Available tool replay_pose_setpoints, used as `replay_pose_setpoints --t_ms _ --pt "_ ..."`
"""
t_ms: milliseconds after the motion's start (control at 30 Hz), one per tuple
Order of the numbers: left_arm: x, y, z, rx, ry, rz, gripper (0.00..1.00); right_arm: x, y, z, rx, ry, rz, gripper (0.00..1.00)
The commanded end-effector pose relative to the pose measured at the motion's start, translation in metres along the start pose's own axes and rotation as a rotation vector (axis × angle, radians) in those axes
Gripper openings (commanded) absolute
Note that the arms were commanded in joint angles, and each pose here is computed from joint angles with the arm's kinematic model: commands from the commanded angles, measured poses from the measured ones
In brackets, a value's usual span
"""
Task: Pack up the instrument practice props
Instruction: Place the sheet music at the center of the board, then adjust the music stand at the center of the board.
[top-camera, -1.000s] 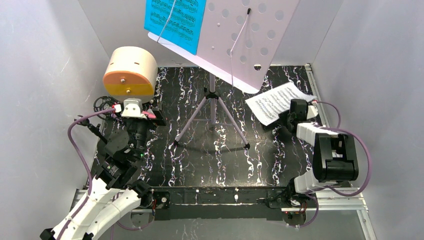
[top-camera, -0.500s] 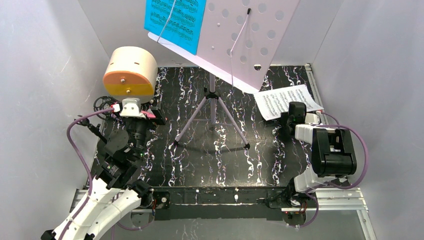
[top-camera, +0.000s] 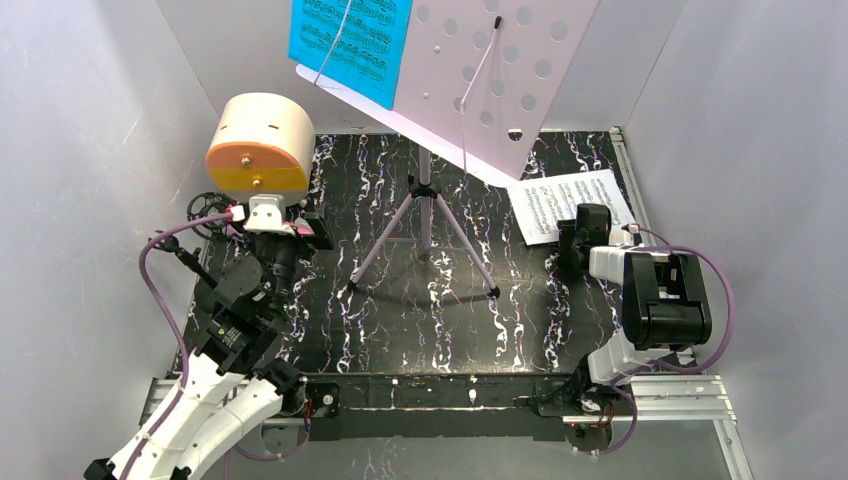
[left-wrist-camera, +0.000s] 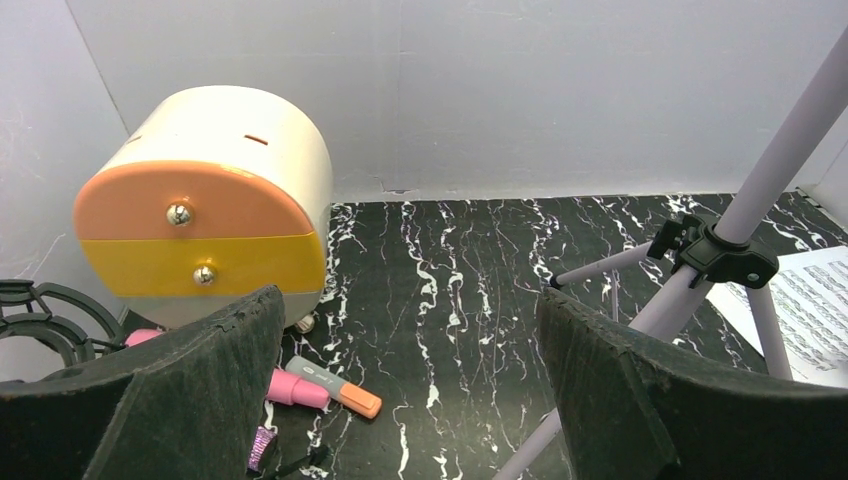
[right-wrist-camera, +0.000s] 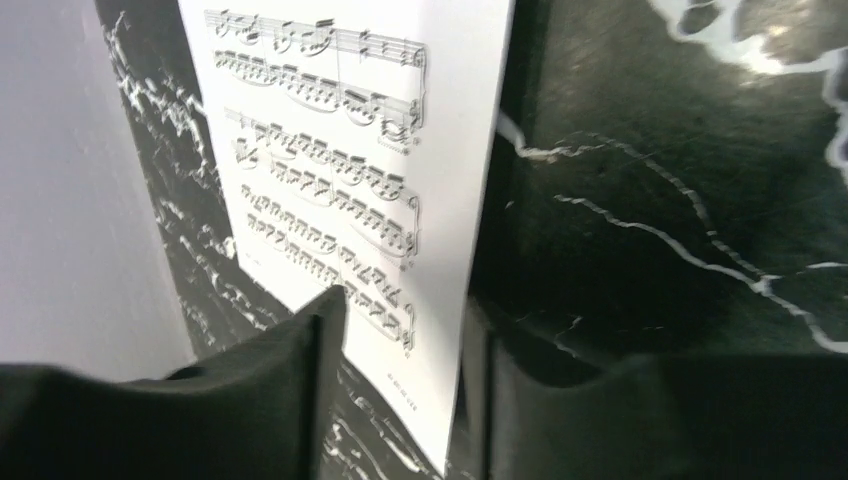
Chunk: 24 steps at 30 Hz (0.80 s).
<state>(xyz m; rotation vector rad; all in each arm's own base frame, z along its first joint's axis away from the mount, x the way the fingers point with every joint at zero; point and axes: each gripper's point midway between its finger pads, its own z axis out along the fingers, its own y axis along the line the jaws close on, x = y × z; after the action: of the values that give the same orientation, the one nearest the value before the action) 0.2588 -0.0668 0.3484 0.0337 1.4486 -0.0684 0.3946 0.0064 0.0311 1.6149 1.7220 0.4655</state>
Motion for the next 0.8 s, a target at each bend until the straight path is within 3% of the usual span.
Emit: replay_pose_setpoints --t_ms 0,367,567,767 --pt "-0.001 -0.005 0.005 0.016 -0.013 -0.032 0.95 0.008 0.019 -0.01 -0.042 0.066 -0.064 0.59" --pt "0.014 -0.031 0.015 0.124 0.052 -0.057 0.95 0.028 0.008 -0.053 -0.111 0.232 -0.4 0.94" --pt "0.029 -0.057 0.021 0.236 0.113 -0.087 0.95 0.061 0.022 -0.09 -0.327 0.344 -0.696 0.99" --pt "0.062 -0.084 0.029 0.343 0.221 -0.078 0.96 0.122 0.025 -0.144 -0.613 0.435 -0.979 0.99"
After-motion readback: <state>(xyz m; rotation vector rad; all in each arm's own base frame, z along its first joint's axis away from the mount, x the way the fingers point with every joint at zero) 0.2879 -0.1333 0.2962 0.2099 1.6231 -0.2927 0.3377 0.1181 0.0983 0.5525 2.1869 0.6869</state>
